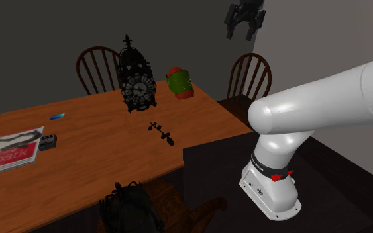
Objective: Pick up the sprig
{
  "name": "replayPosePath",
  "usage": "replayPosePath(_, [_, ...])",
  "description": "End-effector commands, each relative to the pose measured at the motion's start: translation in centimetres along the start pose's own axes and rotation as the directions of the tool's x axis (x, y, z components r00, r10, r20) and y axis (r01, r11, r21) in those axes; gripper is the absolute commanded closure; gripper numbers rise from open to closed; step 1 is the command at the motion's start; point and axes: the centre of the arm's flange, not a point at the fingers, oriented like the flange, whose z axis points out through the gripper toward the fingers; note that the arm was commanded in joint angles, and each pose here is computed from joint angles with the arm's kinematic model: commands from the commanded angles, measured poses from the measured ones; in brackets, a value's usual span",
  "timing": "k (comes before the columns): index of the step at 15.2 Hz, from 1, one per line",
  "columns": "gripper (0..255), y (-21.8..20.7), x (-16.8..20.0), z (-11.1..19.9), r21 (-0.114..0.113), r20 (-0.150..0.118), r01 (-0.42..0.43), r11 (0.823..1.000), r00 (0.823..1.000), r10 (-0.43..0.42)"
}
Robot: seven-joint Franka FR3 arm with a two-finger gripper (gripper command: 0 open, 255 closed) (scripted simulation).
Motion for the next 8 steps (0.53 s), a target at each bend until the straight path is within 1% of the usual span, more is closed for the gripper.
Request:
replayPosePath(1, [0, 0.0, 0.0, 0.0, 0.0, 0.0, 0.0, 1.0, 1.0, 0.0])
replayPosePath(8, [0, -5.1, 2.8, 7.8, -0.046, 0.022, -0.02, 0.999, 1.0, 0.021])
